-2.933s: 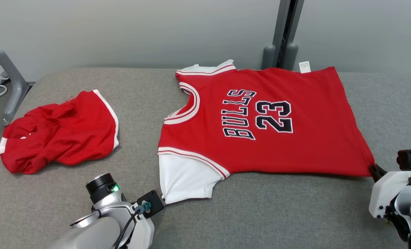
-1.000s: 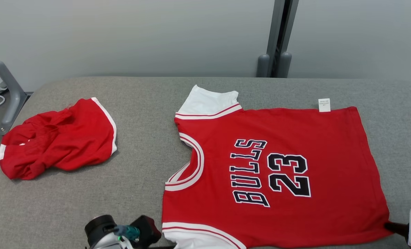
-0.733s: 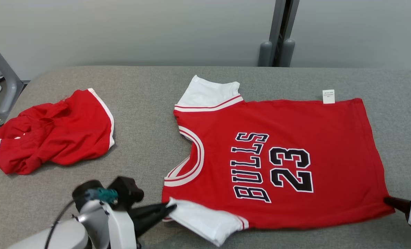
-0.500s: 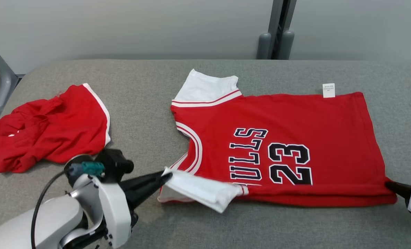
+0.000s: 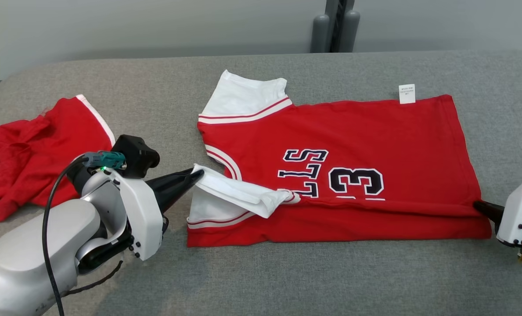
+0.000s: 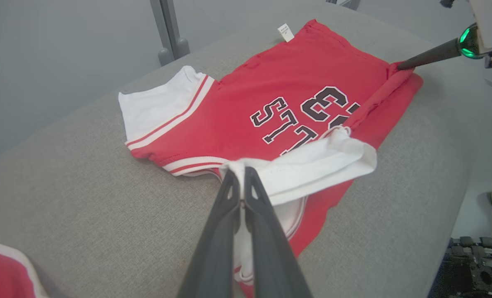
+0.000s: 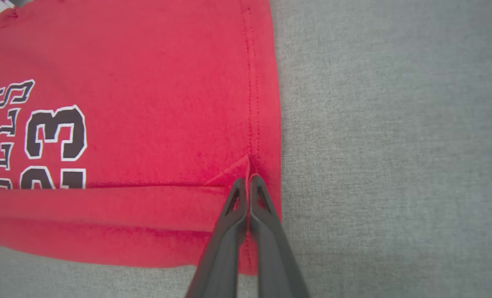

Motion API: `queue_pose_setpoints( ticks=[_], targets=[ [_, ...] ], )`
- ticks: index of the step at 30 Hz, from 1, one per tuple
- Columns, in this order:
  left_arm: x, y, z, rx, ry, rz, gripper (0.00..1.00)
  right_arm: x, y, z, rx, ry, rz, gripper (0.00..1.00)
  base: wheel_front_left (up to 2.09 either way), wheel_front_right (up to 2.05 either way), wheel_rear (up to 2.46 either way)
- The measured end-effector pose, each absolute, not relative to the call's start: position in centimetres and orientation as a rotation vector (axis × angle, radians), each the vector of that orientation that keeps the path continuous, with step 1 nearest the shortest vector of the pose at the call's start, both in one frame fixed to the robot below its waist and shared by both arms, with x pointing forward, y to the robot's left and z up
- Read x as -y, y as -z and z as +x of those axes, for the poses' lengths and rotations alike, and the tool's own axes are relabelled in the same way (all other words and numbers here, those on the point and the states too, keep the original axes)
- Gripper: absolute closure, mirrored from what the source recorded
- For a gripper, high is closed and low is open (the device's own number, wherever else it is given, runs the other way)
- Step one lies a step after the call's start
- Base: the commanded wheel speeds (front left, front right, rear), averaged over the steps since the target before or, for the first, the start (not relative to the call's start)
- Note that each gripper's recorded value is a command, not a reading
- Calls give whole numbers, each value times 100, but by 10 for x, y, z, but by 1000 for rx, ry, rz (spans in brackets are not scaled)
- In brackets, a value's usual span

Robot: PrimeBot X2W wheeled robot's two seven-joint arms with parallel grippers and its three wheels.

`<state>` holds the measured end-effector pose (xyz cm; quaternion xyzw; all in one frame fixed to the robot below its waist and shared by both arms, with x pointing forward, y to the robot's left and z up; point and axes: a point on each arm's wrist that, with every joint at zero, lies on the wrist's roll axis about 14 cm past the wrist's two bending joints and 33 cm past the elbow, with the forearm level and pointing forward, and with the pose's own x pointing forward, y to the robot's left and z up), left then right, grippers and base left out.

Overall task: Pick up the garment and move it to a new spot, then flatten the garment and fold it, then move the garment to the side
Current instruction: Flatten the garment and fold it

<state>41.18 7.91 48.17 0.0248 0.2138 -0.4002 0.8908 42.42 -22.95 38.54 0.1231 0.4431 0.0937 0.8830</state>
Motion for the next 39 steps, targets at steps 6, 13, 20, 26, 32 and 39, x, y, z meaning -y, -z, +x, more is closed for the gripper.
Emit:
queue_pose_setpoints(
  ticks=[6, 13, 20, 26, 32, 39],
  targets=[
    [-77, -465, 421, -508, 820, 59, 100, 227, -379, 430, -910, -183, 246, 100, 0, 0, 0],
    [-75, -450, 422, -555, 813, 56, 100, 221, -376, 438, -866, -190, 228, 100, 0, 0, 0],
    [-80, -437, 426, -588, 780, 53, 100, 213, -374, 448, -837, -201, 204, 100, 0, 0, 0],
    [-88, -432, 435, -568, 715, 19, 0, 214, -376, 458, -779, -177, 199, 0, 0, 0, 0],
    [-101, -452, 455, -427, 621, -40, 0, 215, -396, 470, -628, -165, 203, 0, 0, 0, 0],
    [-115, -493, 478, -220, 455, -108, 0, 212, -422, 467, -406, -188, 163, 0, 0, 0, 0]
  ],
)
